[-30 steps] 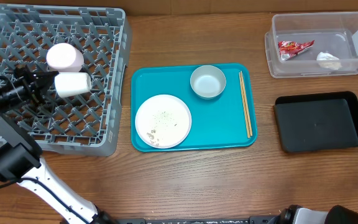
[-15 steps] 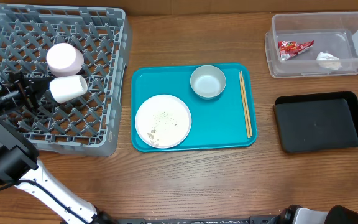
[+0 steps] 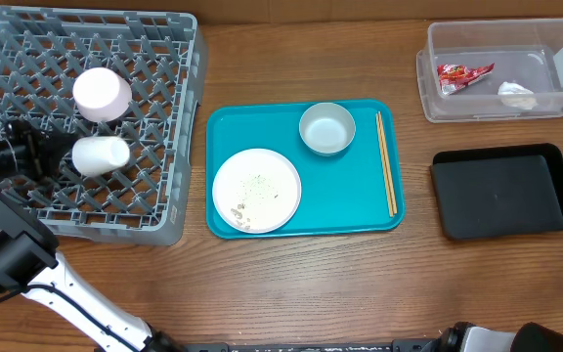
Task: Sort waste into correct bins and load items into the dishwasher
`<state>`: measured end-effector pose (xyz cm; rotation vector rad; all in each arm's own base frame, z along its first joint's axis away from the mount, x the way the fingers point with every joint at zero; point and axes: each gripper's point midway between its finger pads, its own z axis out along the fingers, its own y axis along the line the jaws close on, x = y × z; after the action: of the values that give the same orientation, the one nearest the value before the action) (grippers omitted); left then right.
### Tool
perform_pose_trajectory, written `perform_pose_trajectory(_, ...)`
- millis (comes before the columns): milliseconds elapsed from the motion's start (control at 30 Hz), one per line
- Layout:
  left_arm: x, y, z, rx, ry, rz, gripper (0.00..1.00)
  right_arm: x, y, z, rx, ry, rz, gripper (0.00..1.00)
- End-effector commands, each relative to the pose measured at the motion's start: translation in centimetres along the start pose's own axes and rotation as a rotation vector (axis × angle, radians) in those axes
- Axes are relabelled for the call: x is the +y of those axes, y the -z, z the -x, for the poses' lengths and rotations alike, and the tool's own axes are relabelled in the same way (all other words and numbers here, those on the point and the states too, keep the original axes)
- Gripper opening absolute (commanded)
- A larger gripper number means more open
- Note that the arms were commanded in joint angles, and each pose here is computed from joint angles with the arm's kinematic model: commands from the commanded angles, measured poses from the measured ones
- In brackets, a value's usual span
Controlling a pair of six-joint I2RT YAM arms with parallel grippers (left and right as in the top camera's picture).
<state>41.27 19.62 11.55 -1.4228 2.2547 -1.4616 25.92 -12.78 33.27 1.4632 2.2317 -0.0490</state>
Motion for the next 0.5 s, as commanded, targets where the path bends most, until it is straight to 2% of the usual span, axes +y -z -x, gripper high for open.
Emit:
perform_pose_trajectory(0,-0.8,1.4,1.3,-0.074,-0.112,0.079,0.18,-0.3,0.4,0.2,-0.019,-0.006,-0.003,1.00)
perform_pose_trajectory(67,-2.2,2.2,1.3,-0.097,-0.166,0.074,0.23,-0.3,0.4,0.2,-0.019,-0.006,-0.003,1.00)
perform_pose_trajectory(167,-4.7,3.8,1.1,-0.139,-0.229,0.062,0.24,-0.3,0.4,0.2,-0.019,-0.006,-0.003,1.00)
perform_pose_trajectory(300,-8.2,5.9,0.0,-0.189,-0.323,0.051,0.21,-0.3,0.4,0.2,-0.019,-0.006,-0.003,1.00)
perform_pose_trajectory(467,-11.9,7.1,-3.7,-0.198,-0.500,0.069,0.18,-0.3,0.4,0.2,-0.019,-0.006,-0.003,1.00)
